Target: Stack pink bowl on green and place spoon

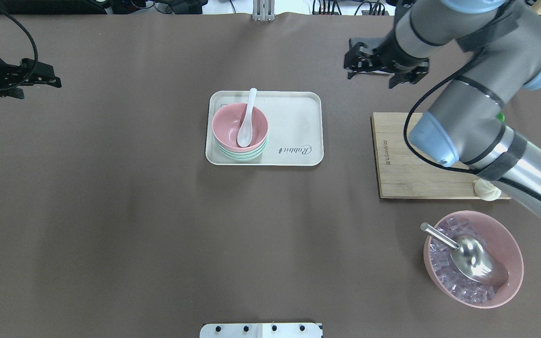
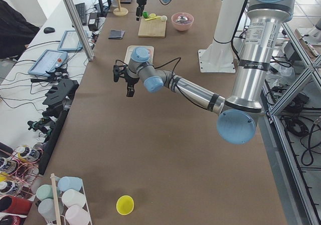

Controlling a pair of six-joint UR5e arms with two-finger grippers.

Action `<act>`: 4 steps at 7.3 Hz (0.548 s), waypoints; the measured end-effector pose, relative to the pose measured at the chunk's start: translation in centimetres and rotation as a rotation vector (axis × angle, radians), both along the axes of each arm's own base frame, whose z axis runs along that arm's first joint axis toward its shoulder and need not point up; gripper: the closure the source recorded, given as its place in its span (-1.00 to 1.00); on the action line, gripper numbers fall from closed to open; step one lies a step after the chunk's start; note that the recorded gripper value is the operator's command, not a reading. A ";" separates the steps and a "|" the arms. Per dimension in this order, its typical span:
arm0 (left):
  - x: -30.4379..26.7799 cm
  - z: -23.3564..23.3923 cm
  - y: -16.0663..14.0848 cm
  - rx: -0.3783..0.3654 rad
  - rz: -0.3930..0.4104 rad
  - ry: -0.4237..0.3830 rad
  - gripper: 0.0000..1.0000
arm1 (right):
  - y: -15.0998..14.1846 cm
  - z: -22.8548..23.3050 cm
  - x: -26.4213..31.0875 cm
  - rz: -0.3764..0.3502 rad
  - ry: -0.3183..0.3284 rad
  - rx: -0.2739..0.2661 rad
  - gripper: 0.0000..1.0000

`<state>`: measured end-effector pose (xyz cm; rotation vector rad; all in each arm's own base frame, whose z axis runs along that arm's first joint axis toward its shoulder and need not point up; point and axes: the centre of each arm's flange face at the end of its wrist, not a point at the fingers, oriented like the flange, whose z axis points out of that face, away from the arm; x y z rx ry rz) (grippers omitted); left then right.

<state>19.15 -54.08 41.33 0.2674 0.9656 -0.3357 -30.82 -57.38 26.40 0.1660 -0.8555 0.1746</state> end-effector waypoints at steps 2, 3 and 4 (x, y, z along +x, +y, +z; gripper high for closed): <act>0.1 0.4 -0.1 -0.007 0.000 -0.005 -0.96 | -1.4 8.4 7.7 -0.194 0.182 0.079 -1.00; 0.2 1.3 -0.4 -0.017 0.003 -0.016 -0.96 | -2.1 13.0 11.8 -0.294 0.212 0.099 -1.00; 0.0 2.5 -1.0 -0.017 0.006 -0.041 -0.96 | -2.5 17.5 16.2 -0.358 0.183 0.088 -1.00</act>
